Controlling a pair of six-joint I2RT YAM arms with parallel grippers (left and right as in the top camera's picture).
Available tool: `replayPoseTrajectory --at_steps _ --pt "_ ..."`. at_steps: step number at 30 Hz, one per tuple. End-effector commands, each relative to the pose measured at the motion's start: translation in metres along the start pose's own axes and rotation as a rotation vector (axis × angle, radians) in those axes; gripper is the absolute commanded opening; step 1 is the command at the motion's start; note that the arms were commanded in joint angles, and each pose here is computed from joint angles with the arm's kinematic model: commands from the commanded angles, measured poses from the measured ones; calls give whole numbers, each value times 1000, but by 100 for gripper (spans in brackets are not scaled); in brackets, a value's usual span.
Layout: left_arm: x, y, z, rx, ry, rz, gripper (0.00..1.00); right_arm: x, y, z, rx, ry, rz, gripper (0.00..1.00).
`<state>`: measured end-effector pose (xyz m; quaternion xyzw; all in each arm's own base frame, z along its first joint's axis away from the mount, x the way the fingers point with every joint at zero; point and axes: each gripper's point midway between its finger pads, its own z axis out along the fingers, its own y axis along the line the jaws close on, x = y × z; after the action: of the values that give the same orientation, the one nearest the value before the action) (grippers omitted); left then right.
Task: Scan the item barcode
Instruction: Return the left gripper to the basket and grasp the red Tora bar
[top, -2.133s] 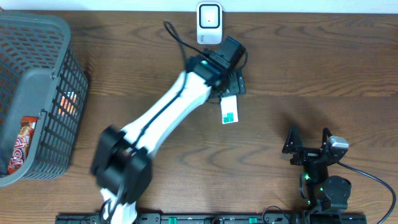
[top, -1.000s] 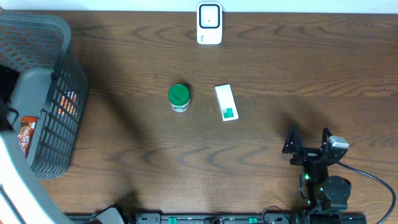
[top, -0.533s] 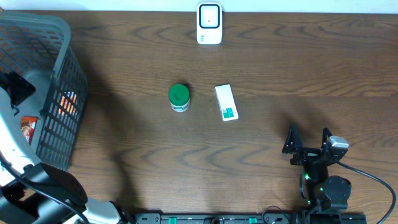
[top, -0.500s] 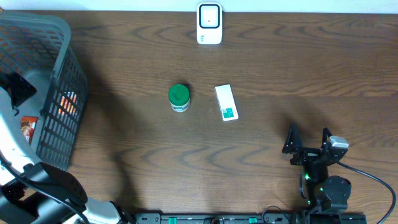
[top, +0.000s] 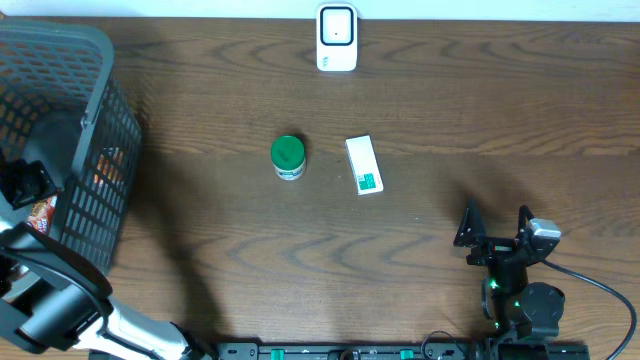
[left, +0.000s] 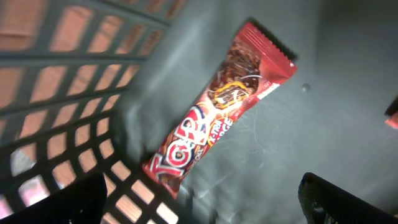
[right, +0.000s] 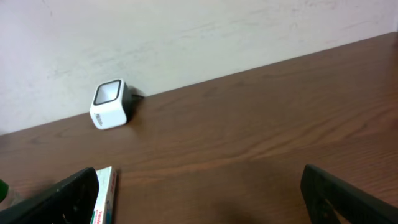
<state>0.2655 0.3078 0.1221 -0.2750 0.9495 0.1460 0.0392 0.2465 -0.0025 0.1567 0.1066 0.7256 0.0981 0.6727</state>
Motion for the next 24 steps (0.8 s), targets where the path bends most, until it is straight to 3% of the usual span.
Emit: replayPoseTrajectory --at_steps 1,15,16,19,24 --pt "7 -6 19 47 46 96 98 0 1 0 -4 -1 10 99" --pt "33 -27 99 108 250 145 99 0 1 0 -4 -1 10 99" --pt "35 -28 102 111 258 151 96 0 1 0 -4 -1 10 99" --pt "41 -27 113 120 284 148 68 0 1 0 -4 -1 10 99" --pt "47 -28 124 170 304 109 48 0 1 0 -4 -1 10 99"
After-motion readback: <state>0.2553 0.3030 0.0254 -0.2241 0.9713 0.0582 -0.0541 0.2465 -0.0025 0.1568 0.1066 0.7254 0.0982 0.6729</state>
